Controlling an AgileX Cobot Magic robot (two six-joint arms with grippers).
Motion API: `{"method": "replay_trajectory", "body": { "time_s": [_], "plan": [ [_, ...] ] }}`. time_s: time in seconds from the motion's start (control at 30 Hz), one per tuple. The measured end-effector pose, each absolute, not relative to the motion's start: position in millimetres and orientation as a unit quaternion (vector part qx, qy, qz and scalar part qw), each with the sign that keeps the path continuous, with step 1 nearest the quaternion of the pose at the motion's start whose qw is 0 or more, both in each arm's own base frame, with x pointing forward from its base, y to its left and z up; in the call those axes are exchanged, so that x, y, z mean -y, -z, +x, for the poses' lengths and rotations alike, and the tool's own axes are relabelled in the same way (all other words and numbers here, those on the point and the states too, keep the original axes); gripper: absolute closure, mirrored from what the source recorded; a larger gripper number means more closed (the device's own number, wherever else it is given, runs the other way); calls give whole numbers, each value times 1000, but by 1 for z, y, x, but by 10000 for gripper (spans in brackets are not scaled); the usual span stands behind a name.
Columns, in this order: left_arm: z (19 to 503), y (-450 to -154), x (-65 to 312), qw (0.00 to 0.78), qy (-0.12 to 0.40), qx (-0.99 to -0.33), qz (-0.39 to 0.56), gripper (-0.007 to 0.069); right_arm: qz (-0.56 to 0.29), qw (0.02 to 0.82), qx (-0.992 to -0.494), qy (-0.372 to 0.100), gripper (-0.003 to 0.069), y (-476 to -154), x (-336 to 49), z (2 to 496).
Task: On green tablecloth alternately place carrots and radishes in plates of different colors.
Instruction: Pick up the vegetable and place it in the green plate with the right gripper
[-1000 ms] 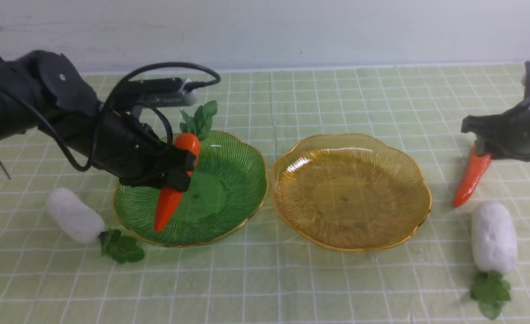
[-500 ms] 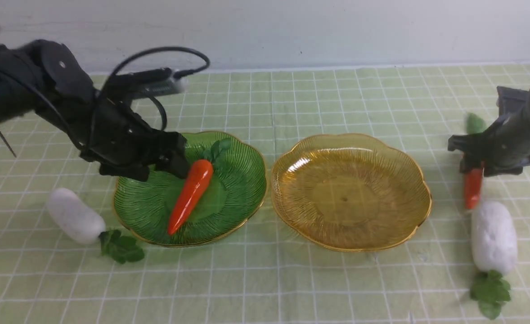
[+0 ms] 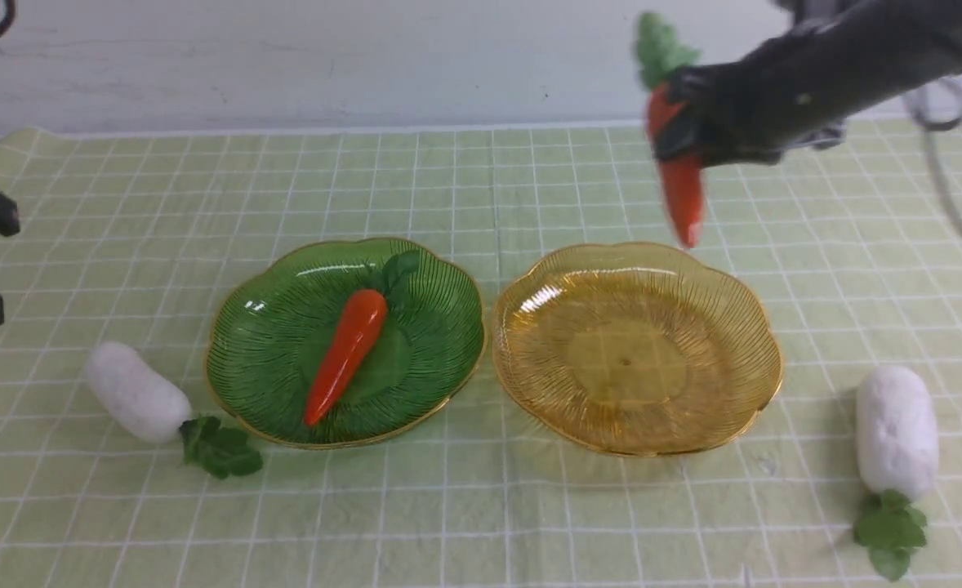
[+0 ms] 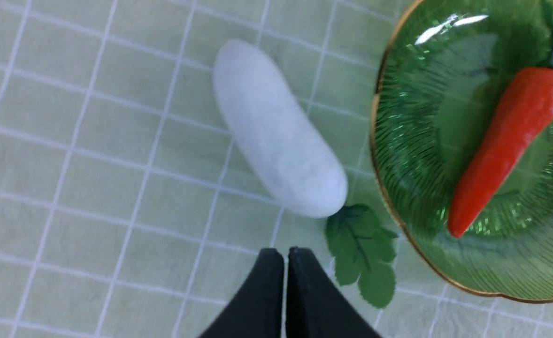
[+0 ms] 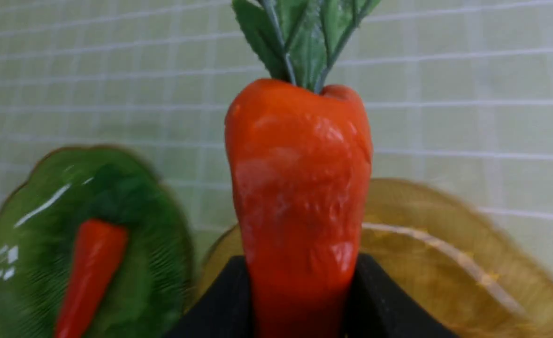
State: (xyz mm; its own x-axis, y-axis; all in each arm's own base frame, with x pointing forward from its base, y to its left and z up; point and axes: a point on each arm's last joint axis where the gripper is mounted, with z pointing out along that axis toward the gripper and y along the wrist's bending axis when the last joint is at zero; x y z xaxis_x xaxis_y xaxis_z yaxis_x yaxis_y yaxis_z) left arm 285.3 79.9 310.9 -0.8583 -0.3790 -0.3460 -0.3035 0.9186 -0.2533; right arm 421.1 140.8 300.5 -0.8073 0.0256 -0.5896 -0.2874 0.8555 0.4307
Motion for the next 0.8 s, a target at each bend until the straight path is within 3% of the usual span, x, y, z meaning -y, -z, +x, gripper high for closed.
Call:
{"method": "replay_trajectory", "body": {
  "time_s": [0.13, 0.23, 0.4, 0.47, 0.5, 0.57, 0.63, 0.8],
  "plan": [
    [289, -289, -79, 169, 114, -960, -191, 621, -131, 282, -905, -292, 424, -275, -212, 409],
    [302, -270, -77, 154, 125, -961, -194, 552, -143, 273, -902, -303, 414, -247, -251, 404],
    [317, -247, -80, 139, 138, -958, -209, 381, -111, 243, -905, -330, 319, -213, -270, 413],
    [325, -236, -80, 137, 147, -955, -219, 234, -93, 222, -906, -349, 239, -201, -275, 417],
    [325, -235, -80, 137, 148, -954, -221, 223, -93, 221, -906, -350, 227, -200, -276, 417],
    [330, -226, -80, 131, 157, -951, -230, 71, -99, 209, -905, -356, 165, -201, -278, 418],
    [333, -220, -80, 122, 162, -951, -234, -21, -117, 202, -904, -358, 127, -210, -278, 418],
    [343, -201, -83, 126, 157, -949, -244, -57, -171, 203, -898, -351, 120, -249, -266, 420]
  ]
}}
